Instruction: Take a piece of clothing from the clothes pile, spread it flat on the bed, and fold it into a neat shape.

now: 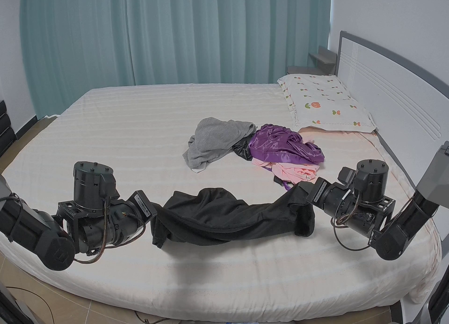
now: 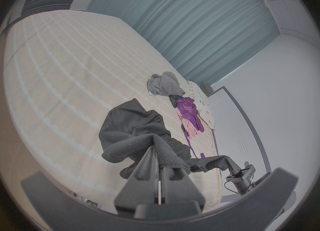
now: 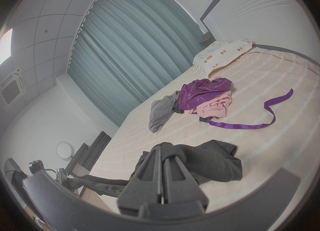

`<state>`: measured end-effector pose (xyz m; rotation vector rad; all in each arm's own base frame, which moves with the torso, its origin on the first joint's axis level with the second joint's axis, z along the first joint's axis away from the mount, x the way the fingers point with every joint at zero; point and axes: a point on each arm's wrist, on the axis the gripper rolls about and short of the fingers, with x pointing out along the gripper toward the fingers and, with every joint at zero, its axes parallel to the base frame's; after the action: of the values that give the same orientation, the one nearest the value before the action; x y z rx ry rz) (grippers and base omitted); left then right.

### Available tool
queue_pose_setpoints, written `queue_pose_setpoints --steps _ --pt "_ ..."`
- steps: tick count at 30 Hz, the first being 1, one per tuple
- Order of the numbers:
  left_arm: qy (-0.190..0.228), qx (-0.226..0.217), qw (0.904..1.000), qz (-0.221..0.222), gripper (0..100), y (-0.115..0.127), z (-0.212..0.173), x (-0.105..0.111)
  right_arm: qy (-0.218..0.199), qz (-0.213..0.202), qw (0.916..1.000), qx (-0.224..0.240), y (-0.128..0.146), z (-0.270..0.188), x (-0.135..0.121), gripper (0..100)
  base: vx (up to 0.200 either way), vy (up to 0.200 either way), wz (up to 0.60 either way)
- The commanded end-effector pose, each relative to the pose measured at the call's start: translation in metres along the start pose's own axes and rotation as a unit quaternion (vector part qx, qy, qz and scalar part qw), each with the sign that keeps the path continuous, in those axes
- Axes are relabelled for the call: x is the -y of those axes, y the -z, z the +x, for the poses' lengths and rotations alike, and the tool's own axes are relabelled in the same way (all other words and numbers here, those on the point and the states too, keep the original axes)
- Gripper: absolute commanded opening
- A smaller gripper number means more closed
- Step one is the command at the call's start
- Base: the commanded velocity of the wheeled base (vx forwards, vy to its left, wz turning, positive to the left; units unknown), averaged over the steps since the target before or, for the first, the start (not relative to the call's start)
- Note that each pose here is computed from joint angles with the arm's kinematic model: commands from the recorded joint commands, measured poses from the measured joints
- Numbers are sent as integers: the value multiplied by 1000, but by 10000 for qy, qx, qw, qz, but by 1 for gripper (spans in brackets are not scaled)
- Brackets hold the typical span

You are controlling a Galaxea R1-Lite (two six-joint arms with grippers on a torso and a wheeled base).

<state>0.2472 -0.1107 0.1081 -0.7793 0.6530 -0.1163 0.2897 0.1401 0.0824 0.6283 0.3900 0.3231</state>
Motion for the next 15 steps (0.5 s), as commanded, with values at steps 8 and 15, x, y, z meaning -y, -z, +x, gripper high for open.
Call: queue_pose_setpoints --steps 8,15 --pt "-65 -16 10000 14 0 2 4 -2 -4 -4 10000 -6 1 0 0 0 -25 25 0" --pt "26 81 10000 9 0 2 10 -2 -4 -4 10000 -6 1 0 0 0 0 0 0"
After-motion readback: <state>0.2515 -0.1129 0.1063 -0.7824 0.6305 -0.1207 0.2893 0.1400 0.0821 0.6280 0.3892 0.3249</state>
